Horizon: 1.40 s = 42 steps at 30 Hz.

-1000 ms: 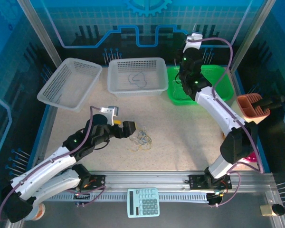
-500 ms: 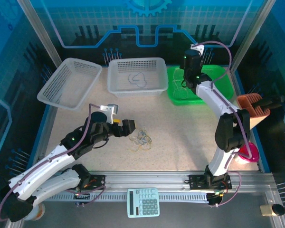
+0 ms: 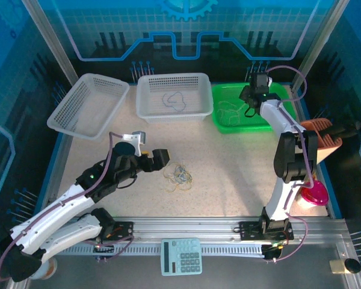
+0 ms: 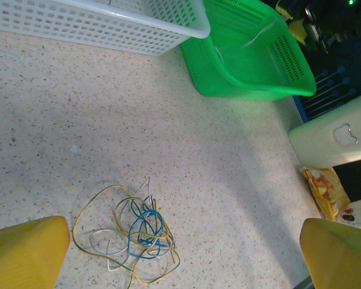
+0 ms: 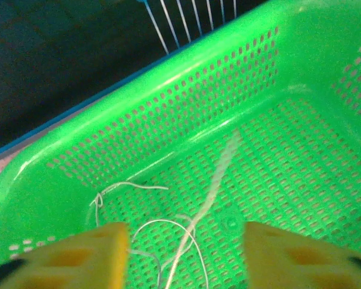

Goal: Untangle the cables

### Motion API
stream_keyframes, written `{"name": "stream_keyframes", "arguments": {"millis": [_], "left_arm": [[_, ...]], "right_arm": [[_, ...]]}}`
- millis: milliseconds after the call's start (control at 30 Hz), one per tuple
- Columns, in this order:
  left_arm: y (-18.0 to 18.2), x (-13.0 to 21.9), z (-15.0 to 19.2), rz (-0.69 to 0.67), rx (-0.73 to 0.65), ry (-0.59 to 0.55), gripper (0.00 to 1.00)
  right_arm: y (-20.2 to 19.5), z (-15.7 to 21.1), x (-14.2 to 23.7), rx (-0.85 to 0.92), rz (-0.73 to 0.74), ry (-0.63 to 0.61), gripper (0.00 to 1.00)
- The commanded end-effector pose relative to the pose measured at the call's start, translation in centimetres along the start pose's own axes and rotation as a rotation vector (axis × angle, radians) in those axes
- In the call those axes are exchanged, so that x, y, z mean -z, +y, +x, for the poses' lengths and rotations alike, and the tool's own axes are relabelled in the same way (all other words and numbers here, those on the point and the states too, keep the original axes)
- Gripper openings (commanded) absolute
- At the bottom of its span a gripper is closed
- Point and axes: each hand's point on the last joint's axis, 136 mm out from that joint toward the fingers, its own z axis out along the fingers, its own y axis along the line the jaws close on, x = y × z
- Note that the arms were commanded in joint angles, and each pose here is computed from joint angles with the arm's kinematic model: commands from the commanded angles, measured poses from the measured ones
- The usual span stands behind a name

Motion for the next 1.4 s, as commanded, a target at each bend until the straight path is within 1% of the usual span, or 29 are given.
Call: {"name": "stream_keyframes", "arguments": {"millis": [0,100,133,233,333,467,633,733,867,967,1033,1167,1367], "left_arm": [[0.4,0.1,-0.5,-0.024,0.038,-0.031,0.99],[0.8,0.0,-0.5,-0.046,0.04,-0.029,0.99],[0.9,-0.1,-0.5,-0.053,0.043,-0.03,0.99],[1.7,-0.5,-0.1,-0.087,0.057,-0.02,0.99],[2.5,-1.1,0.6,-0.118,0.083,-0.002,0.99],[4.1,-1.7,2.3,-0.174,0.128,0.041,0.99],[6.3,-2.0,4.9,-0.239,0.166,0.107,0.99],[7.2,-2.0,6.5,-0.263,0.172,0.158,0.92],[8.2,-2.0,8.8,-0.279,0.196,0.229,0.78],[8.9,-2.1,10.4,-0.292,0.228,0.262,0.7],[9.4,-2.0,11.2,-0.314,0.234,0.274,0.67],[9.6,-2.3,12.4,-0.327,0.214,0.285,0.66],[9.2,-3.7,13.9,-0.336,0.16,0.323,0.58]], "right_arm": [[1.1,-1.2,1.0,-0.033,-0.079,0.014,0.73],[1.2,-2.1,2.3,-0.042,-0.109,-0.004,0.82],[1.2,-2.3,2.8,-0.045,-0.121,-0.008,0.83],[1.9,-2.7,4.4,-0.051,-0.174,-0.015,0.83],[3.1,-2.2,6.2,-0.059,-0.259,-0.004,0.82],[5.2,-0.1,9.0,-0.029,-0.368,0.029,0.81],[6.8,3.7,13.0,0.007,-0.478,0.075,0.8],[7.8,6.7,15.6,0.052,-0.534,0.095,0.8],[8.9,10.7,18.8,0.151,-0.593,0.109,0.8],[9.4,13.4,20.9,0.245,-0.64,0.12,0.8],[9.4,14.9,21.9,0.284,-0.662,0.136,0.8],[8.8,17.7,23.1,0.325,-0.672,0.166,0.8],[7.6,20.9,22.3,0.338,-0.646,0.233,0.81]]}}
